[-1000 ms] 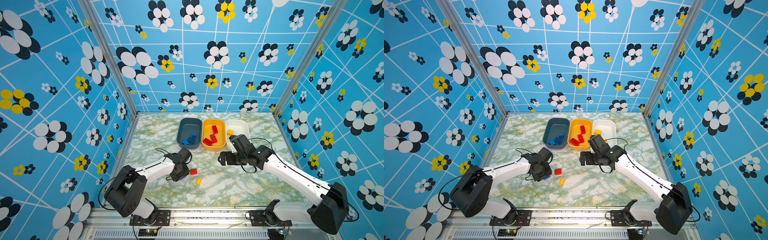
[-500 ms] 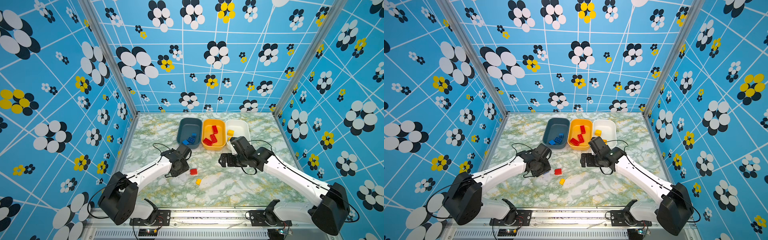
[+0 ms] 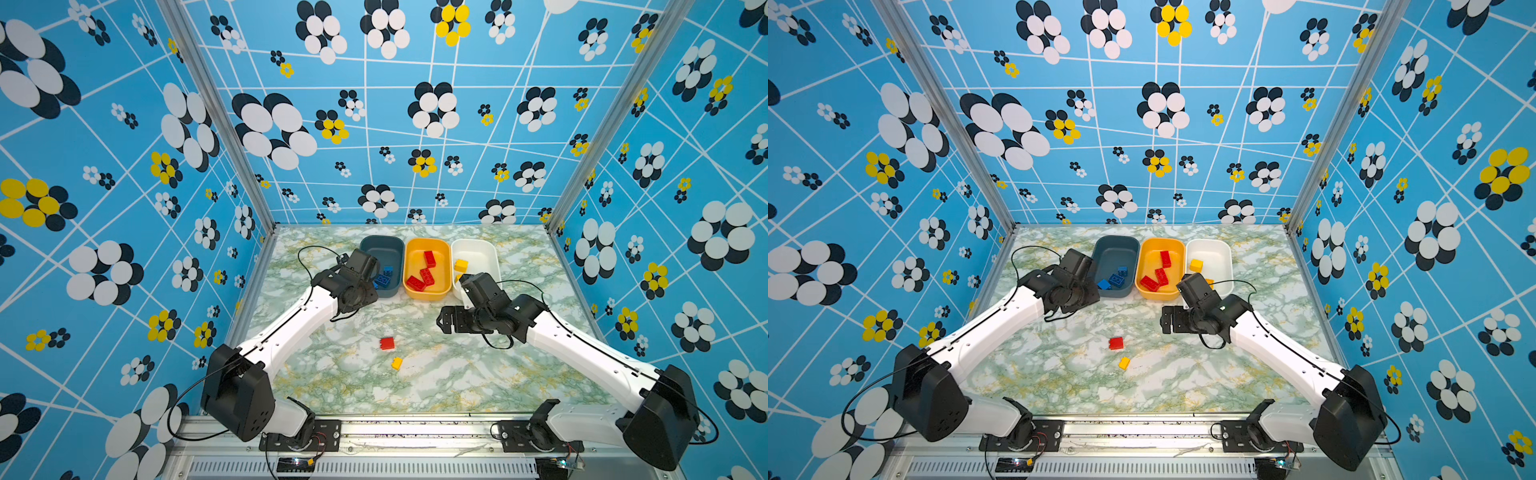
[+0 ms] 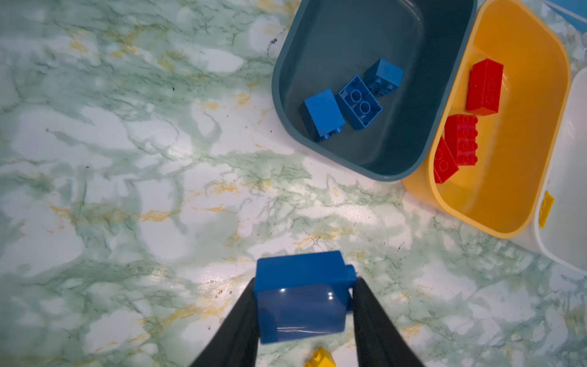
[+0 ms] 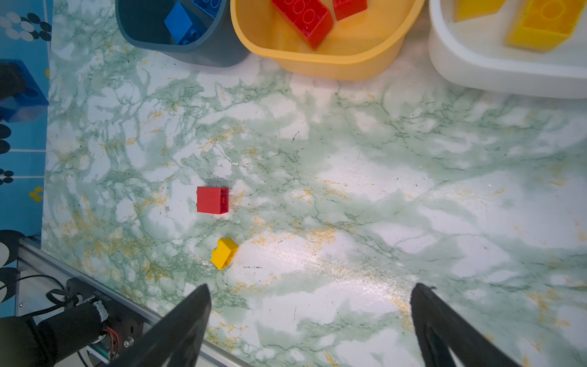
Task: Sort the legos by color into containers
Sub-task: 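Carry the blue brick with the left gripper over the teal bin, then open the left gripper to drop the blue brick into the teal bin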
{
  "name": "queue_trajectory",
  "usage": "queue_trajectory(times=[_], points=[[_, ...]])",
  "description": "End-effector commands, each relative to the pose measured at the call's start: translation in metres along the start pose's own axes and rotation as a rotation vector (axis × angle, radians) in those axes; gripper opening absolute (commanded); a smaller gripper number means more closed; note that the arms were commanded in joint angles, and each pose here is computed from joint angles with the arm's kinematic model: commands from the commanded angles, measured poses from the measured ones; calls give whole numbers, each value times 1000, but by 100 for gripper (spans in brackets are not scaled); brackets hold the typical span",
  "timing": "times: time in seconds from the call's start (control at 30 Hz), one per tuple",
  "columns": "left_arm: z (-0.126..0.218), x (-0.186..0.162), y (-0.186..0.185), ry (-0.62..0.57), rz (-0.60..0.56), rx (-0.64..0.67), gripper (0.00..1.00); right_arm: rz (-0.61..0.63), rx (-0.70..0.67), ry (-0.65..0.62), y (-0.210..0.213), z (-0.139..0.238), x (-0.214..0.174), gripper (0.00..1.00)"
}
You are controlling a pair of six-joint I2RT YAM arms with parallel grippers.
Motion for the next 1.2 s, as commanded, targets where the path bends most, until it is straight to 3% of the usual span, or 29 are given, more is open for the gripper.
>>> queue_trajectory(times=[0.0,0.23,0.63,0.87,1.17], points=[[-8,23,-4,-19,-46,-1,36,-10,16,-4,3,5,-1,99],[-44,57,-16,-3,-49,-23,36,-16,22,-2,5,2,1,99],[-126,74,-23,74,-77,34,36,-21,33,-6,8,1,4,99],[-135,73,-24,87,-72,42,65,-23,32,-6,7,2,3,99],[-123,74,-24,67,-76,30,74,-22,38,-6,8,0,4,99]])
Point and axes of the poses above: each gripper's point midway between its finger pads, its own z axis back along the fingers, its own y axis along the line the jaws close on, x = y × z, the point moved 6 cm from there along z, back along the fingers, and after that the axes turned 5 degrees about -z, right-handed, at the moved point
